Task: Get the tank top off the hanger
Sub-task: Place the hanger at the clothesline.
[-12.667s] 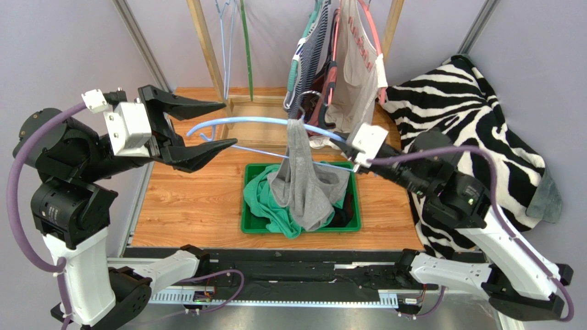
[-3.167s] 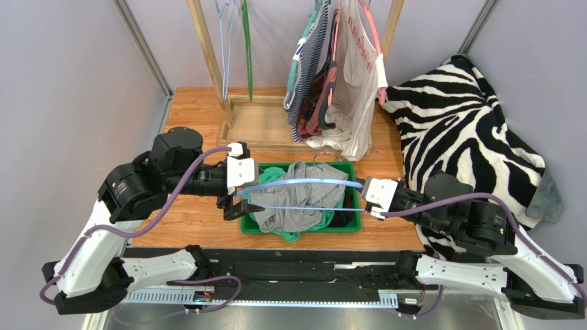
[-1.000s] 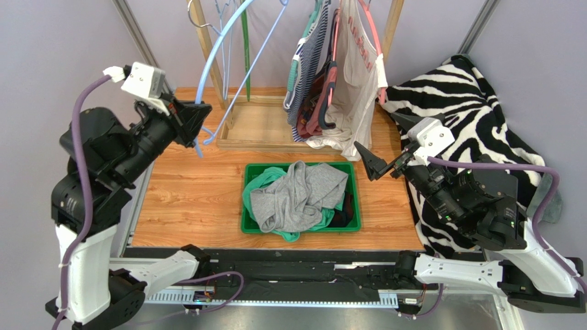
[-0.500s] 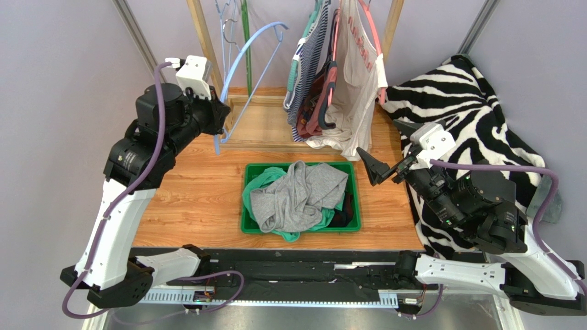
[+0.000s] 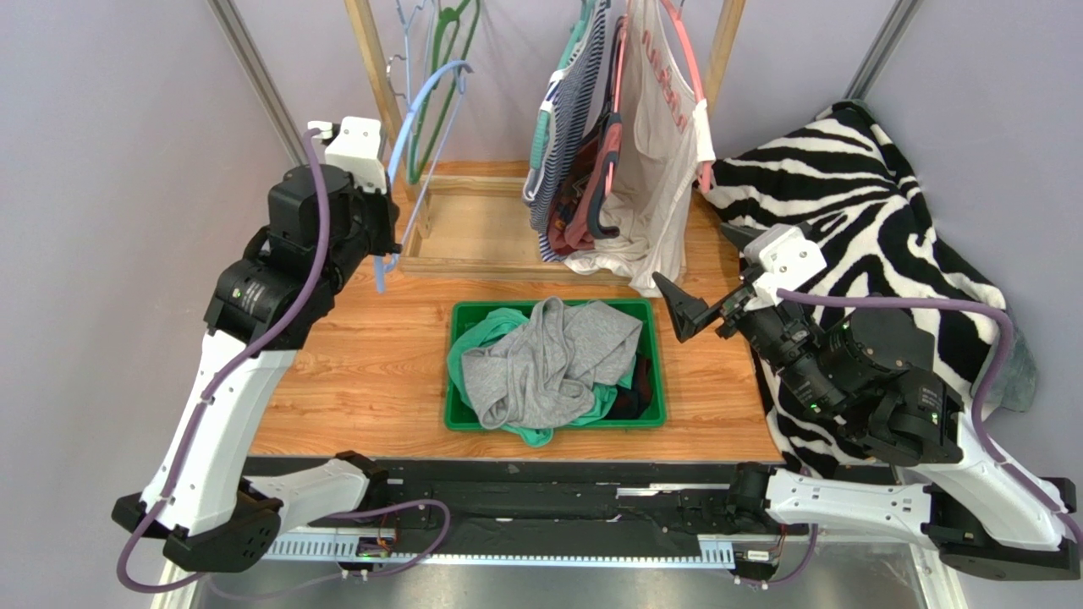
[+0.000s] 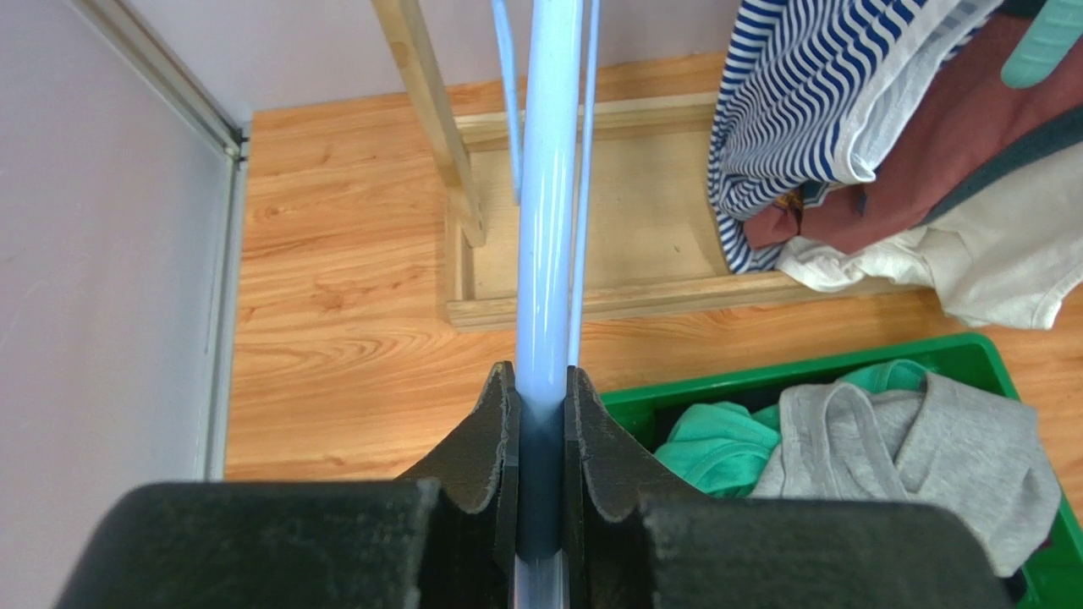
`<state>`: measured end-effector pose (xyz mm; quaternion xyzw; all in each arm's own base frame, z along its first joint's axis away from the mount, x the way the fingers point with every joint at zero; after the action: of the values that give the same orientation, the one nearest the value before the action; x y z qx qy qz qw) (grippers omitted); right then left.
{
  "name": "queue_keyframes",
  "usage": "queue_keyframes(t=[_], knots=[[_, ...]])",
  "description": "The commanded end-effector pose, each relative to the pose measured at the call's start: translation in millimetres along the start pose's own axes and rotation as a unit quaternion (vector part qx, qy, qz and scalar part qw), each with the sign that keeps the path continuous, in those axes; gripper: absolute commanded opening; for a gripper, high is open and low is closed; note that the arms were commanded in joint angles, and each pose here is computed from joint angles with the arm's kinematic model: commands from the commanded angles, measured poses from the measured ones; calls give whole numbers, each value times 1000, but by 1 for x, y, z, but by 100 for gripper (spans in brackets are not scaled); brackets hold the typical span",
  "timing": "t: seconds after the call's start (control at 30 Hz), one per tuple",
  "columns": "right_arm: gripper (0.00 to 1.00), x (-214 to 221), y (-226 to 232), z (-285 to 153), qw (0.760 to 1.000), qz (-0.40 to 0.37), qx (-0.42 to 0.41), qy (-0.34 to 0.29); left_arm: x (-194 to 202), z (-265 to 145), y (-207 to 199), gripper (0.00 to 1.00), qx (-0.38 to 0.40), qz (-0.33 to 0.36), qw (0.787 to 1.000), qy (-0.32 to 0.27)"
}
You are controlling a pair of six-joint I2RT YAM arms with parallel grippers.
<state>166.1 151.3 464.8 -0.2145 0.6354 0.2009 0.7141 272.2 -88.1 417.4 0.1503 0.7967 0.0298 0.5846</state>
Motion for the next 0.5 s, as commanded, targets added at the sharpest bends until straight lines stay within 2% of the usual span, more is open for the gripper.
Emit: queue_keyframes(t=[0.0,0.2,0.3,0.4,0.47], knots=[[100,-9,-5,8,999,24,39,4,-30,-26,26,0,-43,-32,996,-67],[100,6,10,42,994,34,82,60,-36,-35,26,0,-28,-53,995,-82],[100,18,30,64,994,31,67,79,-45,-39,14,0,15,-52,994,-100],[100,20,45,84,992,84,40,80,-57,-41,0,0,63,-44,990,-118],[100,24,53,94,992,89,32,80,-62,-36,-8,0,88,-39,988,-120]])
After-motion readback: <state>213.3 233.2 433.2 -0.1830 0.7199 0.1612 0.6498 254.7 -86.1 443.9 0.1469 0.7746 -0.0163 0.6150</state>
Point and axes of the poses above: each gripper's point midway between its finger pads, its own z axis out along the fingers, its own y axis along the line the jaws close on, x = y × z, the point moved 2 cm from there along -z, back along the fingers, and after that the axes turned 12 degrees about z, right-handed, at the moved point
